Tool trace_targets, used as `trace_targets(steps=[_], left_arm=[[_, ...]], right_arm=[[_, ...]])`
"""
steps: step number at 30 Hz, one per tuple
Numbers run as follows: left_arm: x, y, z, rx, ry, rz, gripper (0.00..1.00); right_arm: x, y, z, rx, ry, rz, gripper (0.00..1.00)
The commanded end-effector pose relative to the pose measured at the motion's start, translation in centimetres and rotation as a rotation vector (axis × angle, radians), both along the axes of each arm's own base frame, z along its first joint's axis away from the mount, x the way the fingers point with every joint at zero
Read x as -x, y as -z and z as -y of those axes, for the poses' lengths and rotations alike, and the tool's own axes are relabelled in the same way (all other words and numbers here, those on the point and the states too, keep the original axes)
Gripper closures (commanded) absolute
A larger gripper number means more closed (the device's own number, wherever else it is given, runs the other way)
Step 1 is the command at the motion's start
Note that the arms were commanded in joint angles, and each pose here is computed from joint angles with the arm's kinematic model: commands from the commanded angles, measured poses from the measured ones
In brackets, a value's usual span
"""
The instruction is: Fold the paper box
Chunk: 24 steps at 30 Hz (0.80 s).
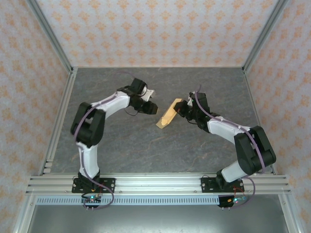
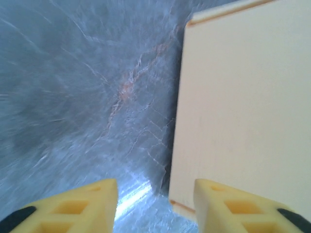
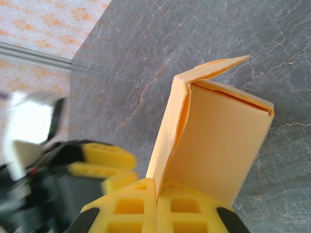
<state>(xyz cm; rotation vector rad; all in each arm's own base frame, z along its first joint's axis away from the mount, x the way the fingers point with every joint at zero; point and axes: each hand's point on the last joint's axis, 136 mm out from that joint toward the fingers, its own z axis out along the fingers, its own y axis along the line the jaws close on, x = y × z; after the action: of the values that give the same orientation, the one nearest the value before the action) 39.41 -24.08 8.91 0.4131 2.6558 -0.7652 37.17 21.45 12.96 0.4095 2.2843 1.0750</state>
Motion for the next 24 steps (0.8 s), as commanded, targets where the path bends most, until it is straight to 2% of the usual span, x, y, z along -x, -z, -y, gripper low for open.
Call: trace_targets(steps=[1, 3, 7, 10, 13, 17, 22, 24], left_arm=[[-0.9, -4.4, -1.0, -0.016, -0.053, 0.298, 0.46], [1.3, -5.1, -0.3, -0.018, 0.019, 0.422, 0.37], [5.6, -5.3, 2.4, -0.019, 0.182, 0.594, 0.31], [6.9, -4.7, 3.8, -0.085, 0.255, 0.677, 0.27], [6.7, -3.8, 4.9, -0.165, 0.28, 0.706, 0.24], [5.5, -2.8, 6.4, -0.209, 0.298, 0.723, 0.22], [4.7, -2.5, 8.2, -0.191, 0.318, 0.729, 0.2], [4.3, -2.5, 8.4, -0.185, 0.303, 0.737, 0.24]], right_arm=[[0.1, 3.3, 1.6, 0.13, 0.037, -0.064, 1.0], [0.0, 3.1, 1.5, 0.133, 0.035, -0.062, 1.0], [-0.2, 3.2, 1.3, 0.139, 0.032, -0.068, 1.0], [-0.3, 3.2, 1.1, 0.139, 0.026, -0.071, 1.0], [-0.3, 3.2, 0.9, 0.141, 0.021, -0.07, 1.0], [-0.3, 3.2, 0.9, 0.14, 0.021, -0.069, 1.0], [-0.3, 3.2, 0.9, 0.144, 0.021, -0.069, 1.0], [-0.3, 3.2, 0.8, 0.142, 0.021, -0.068, 1.0]])
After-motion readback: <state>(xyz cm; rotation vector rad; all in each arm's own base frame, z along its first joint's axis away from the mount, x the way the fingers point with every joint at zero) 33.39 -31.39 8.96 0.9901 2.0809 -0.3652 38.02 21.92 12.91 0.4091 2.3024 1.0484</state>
